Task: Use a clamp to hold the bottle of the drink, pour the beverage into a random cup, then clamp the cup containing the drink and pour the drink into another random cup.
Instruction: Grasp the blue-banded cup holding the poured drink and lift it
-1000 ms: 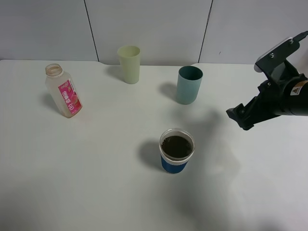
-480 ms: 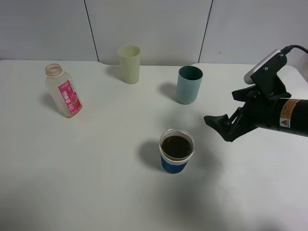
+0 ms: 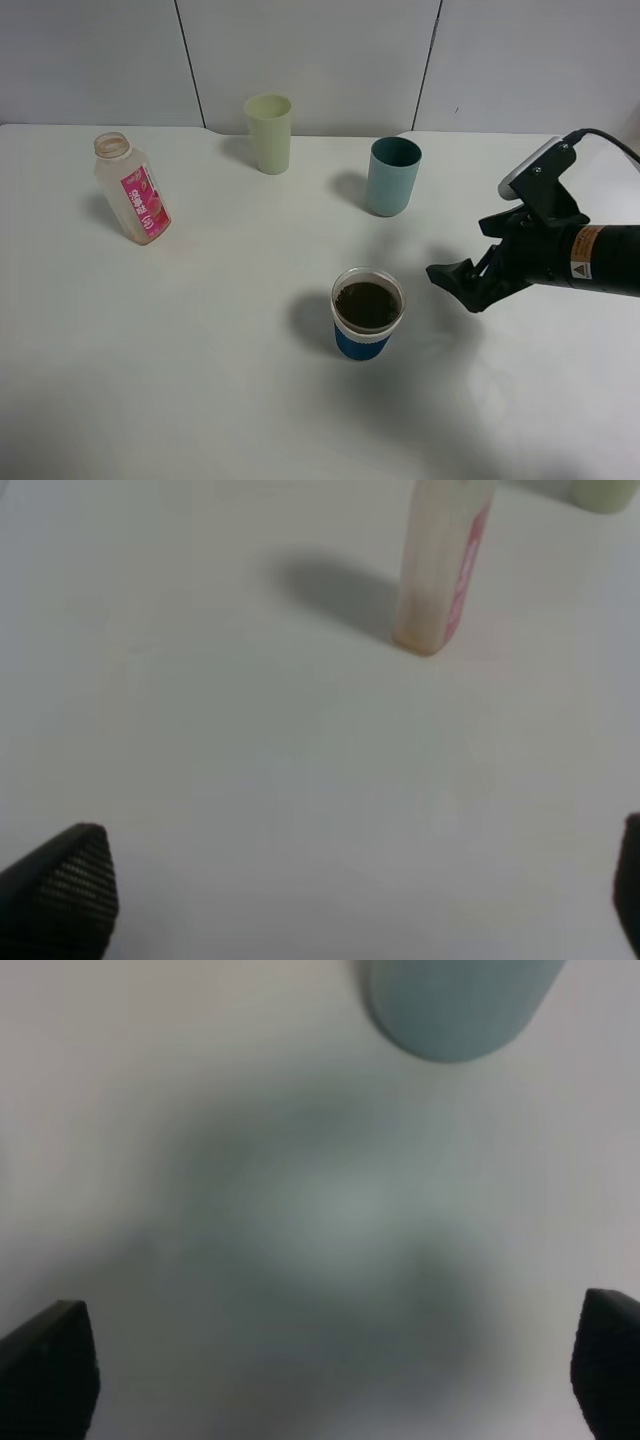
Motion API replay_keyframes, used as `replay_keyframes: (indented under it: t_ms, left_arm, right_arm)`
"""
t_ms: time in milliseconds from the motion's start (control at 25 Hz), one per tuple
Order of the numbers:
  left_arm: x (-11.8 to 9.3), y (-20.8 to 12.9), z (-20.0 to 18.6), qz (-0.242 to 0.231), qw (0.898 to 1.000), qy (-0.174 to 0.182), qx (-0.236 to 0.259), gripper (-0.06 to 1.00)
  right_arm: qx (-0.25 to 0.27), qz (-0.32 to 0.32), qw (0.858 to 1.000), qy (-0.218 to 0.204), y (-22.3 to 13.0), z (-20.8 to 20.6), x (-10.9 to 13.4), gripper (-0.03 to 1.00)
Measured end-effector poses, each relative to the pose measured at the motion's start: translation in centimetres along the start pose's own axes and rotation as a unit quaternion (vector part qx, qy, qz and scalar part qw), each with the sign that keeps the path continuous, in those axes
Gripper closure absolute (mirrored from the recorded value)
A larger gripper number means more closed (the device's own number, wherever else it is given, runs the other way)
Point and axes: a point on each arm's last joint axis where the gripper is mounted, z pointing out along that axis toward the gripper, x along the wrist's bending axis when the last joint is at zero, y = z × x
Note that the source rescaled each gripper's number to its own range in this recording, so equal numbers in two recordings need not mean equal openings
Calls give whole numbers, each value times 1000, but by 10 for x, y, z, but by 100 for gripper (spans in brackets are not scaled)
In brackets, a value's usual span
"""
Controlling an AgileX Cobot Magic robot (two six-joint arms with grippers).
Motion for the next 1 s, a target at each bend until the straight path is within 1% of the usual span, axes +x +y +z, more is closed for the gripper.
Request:
replay_keyframes:
  t_ms: [80,160,320,400,760,1000]
  left_arm:
    - [0,0,0,0,1000,0,0,-6]
    - [0,0,0,0,1000,0,0,-6]
    - [0,0,0,0,1000,0,0,-6]
    - [0,0,0,0,1000,0,0,-6]
    - [0,0,0,0,1000,0,0,-6]
    - [0,0,0,0,1000,0,0,-6]
  right_arm:
    - [7,-21,1000,21,-3,3,3,16]
    - [13,-48,997,53,-8,7,8,16]
    - [19,-90,988,123,-17,12,20,16]
    - [24,-101,984,148,-21,14,24,16]
    - [51,-136,968,203,-35,18,31,17]
    - [24,-164,961,221,-32,17,35,17]
